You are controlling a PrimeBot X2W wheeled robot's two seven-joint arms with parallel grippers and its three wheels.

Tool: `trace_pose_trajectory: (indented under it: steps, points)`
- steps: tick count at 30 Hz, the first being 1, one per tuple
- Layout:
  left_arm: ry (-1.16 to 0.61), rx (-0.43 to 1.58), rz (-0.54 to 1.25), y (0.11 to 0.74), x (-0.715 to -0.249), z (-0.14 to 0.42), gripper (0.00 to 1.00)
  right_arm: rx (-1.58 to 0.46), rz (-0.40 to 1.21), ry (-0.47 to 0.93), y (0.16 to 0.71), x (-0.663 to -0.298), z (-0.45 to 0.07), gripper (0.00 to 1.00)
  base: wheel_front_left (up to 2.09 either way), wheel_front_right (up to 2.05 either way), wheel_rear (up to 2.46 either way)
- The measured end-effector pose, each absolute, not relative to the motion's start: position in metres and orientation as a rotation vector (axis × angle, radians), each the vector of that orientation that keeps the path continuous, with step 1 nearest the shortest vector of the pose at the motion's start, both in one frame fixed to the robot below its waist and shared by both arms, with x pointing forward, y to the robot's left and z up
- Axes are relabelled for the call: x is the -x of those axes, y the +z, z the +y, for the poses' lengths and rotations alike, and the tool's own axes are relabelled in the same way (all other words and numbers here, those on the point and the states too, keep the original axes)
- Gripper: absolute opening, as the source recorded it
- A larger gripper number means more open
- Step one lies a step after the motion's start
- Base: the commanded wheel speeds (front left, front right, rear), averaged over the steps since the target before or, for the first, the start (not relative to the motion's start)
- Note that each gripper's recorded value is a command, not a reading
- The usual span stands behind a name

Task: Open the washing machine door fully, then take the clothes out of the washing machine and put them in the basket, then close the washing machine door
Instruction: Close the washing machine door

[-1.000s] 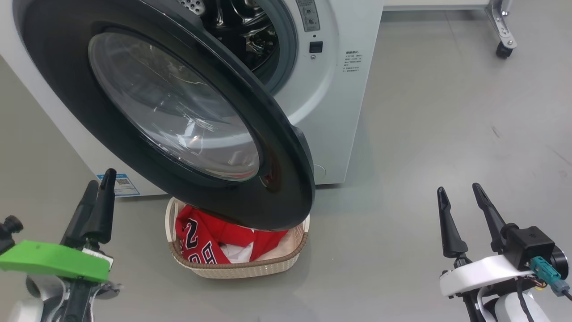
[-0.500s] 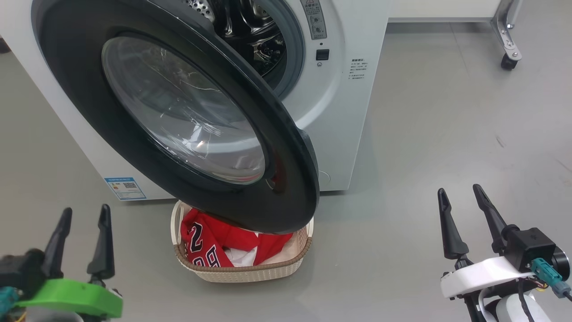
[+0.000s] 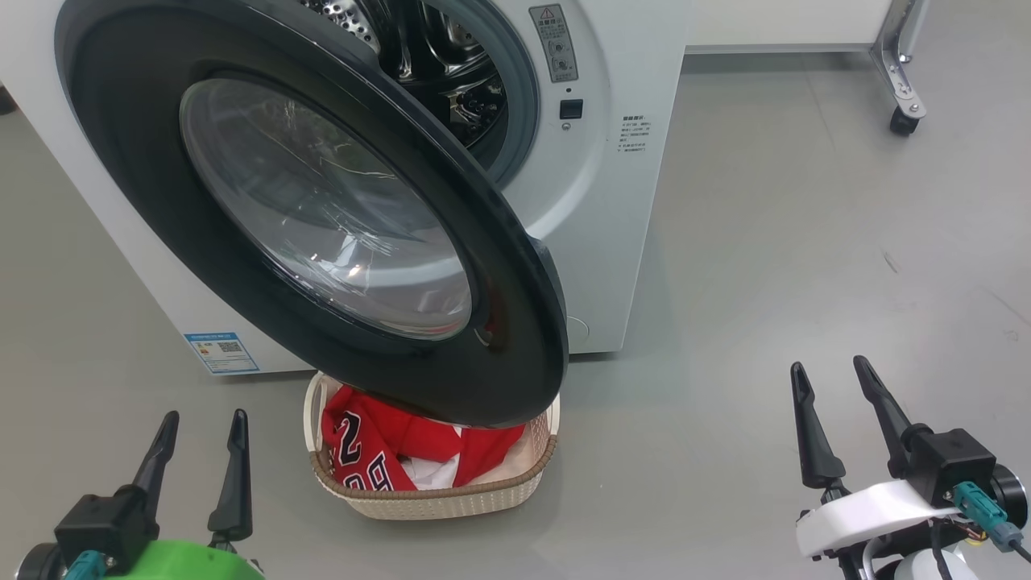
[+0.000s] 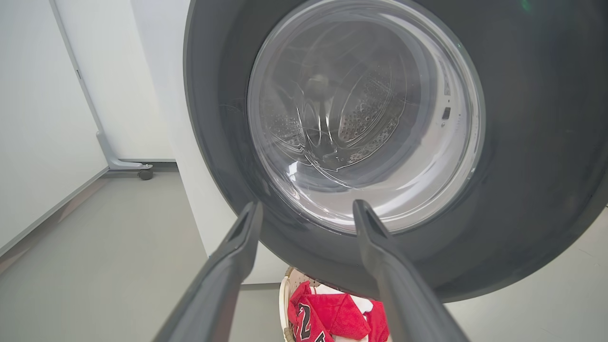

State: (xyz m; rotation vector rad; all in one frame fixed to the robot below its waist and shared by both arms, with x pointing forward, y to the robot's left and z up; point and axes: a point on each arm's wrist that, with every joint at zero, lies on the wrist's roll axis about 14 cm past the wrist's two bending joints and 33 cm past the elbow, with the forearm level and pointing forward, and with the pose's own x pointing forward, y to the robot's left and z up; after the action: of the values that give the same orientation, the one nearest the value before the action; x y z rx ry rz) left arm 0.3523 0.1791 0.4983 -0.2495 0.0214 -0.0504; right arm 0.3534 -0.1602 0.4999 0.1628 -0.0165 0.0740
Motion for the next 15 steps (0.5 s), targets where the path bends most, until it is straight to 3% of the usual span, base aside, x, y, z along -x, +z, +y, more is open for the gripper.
trace_pose_trajectory:
  steps: [15]
  points:
    - [-0.028,0.257,0.007,0.4984,-0.3474,0.1754,1.00,-0.161,-0.006,0.066,0.4969,-0.3458,-0.1623,1.00,0.00,0.00,0.00]
